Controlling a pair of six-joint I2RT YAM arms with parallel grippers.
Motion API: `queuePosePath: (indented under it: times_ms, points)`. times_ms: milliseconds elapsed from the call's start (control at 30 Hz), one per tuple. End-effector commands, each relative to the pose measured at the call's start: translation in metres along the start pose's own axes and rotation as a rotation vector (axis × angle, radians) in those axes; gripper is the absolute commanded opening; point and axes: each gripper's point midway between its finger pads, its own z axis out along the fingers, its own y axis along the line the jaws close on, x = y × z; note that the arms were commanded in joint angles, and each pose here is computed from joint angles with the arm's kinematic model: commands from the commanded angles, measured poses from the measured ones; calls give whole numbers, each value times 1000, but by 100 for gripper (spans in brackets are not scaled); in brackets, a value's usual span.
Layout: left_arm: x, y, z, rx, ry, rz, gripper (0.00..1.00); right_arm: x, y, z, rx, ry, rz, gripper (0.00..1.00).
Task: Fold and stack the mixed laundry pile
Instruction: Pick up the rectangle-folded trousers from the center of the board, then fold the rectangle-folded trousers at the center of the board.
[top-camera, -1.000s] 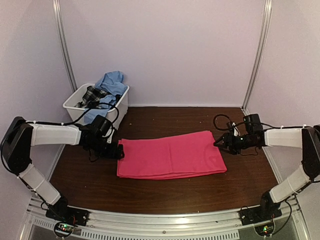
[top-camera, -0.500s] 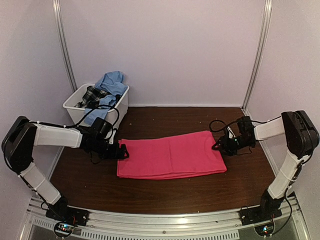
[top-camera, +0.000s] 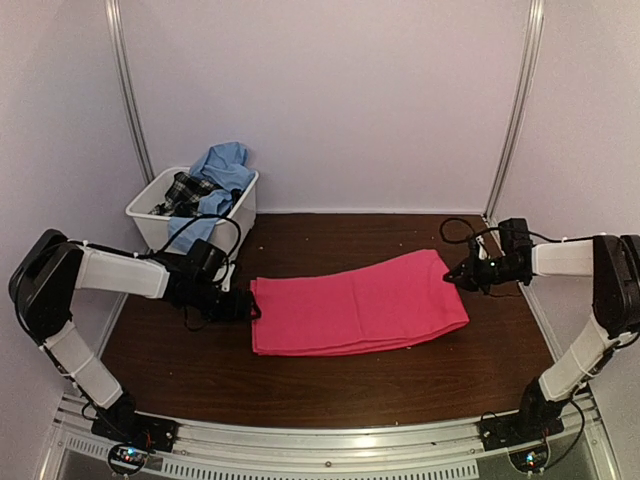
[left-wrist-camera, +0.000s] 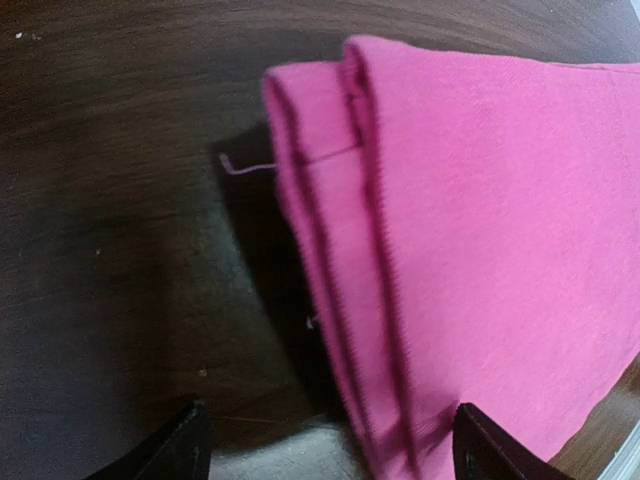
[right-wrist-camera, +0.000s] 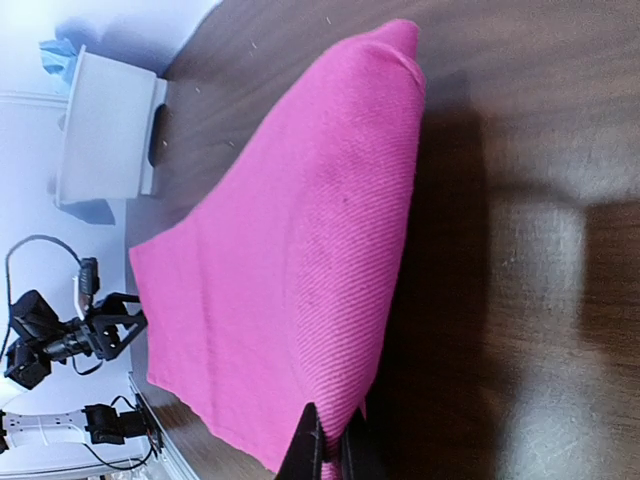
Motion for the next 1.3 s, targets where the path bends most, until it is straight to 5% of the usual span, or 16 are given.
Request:
queuePosePath:
  times_ms: [0,633,1000,1267]
  points:
    - [-4,-15,1,56,-30,5,85,-38,33,-42,-25,-107,-71,0]
    - [-10,-105,39,419,-115,-96,75,-38,129,-42,-183,-91,-166,0]
    - [-3,-108,63,475,-97,-161,20,-26,192,-6,-275,-31,-214,0]
    - [5,-110,69,478,-73,-158,10,5,241,56,-356,69,-249,0]
